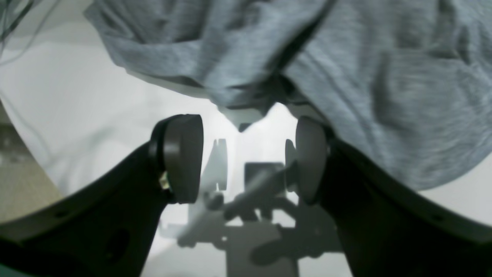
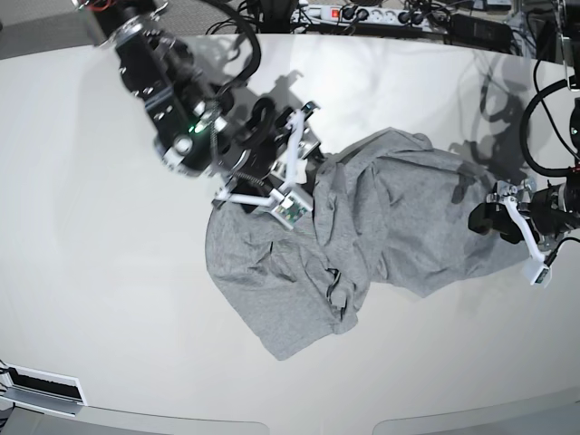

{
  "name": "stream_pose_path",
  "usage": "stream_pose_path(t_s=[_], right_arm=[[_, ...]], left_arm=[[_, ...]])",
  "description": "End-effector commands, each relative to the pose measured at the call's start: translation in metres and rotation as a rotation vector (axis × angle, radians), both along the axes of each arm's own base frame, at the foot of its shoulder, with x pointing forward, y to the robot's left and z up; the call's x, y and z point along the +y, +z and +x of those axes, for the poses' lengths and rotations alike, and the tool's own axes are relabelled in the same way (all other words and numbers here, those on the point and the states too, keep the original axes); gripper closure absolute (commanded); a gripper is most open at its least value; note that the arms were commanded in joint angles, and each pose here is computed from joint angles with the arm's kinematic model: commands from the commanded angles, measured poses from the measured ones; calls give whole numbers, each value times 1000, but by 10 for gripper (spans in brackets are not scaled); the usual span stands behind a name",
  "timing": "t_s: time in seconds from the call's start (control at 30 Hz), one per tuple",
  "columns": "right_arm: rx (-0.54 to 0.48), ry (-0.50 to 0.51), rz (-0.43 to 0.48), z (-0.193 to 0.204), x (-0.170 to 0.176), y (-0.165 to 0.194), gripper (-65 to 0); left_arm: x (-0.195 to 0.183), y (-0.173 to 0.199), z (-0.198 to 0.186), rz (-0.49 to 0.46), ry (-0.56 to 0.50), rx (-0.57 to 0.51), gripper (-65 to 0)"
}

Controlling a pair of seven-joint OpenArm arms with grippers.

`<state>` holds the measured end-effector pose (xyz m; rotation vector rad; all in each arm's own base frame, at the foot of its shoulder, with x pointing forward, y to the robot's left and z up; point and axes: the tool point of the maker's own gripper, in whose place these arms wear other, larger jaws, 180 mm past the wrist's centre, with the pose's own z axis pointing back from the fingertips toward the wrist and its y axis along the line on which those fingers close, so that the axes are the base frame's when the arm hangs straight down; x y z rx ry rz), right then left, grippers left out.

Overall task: Layout the t-shirt on the table in an organized manner, then fold the t-shirt properly
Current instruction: 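Grasp a fold of the shirt with the right gripper and pull it open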

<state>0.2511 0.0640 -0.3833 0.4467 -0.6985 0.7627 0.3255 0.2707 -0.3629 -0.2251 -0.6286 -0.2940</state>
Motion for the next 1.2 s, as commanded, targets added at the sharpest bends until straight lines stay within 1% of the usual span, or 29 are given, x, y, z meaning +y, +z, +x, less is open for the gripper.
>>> stream_pose_path(t_s=[0.0,0.13,0.17,0.2,0.27,0.3,0.37,0.4,0.43,0.5,0.53,0.57,0.6,0.7,0.73,0.8,0.83,0.9,1.03,1.17], right_arm=[[-53,-8,56,10,11,18,-390],[-49,-26,112,16,33,26,-390],[-47,-38,114,19,36,25,-390],[-51,-66,101,26,37,23,-390],[-48,-153,41,42,30,11,-390],[-37,-172,14,47,29,3,-390],[7,-162,-16,50,32,-15,-385],[33,-135,-29,49,36,-23,-349],[62,-101,-50,45,39,-31,-281],[111,-8,-111,36,43,-37,-87],[127,25,-138,35,43,-34,-17],[126,49,-156,36,44,-26,0],[106,64,-155,41,44,-14,0],[-3,83,-150,55,43,32,0],[-41,86,-137,58,44,49,0],[-113,103,-78,56,46,83,0],[-142,127,-59,53,46,94,0],[-172,170,-57,46,41,98,0],[-135,163,-97,31,21,82,0],[-129,209,-66,2,15,83,0]], left_arm=[[6,17,11,6,-2,-51,-430],[5,17,11,6,-2,-52,-430],[5,17,11,5,-2,-52,-430],[5,17,11,5,-2,-52,-430],[5,17,11,6,-2,-52,-430],[5,17,11,6,-2,-52,-430],[5,17,11,6,-2,-52,-430],[5,17,11,6,-2,-52,-430],[5,17,11,5,-2,-52,-430],[5,18,11,4,-2,-56,-430],[5,18,12,2,-1,-59,-430],[4,18,12,-1,-1,-61,-430],[4,19,12,-6,-1,-62,-430],[2,19,11,-14,-12,-62,-430],[1,19,11,-13,-22,-62,-430],[1,19,11,-13,-24,-62,-430],[1,19,11,-13,-24,-62,-430],[1,19,10,-11,-25,-58,-430],[1,18,10,-10,-25,-55,-430],[1,18,10,-10,-25,-54,-430]])
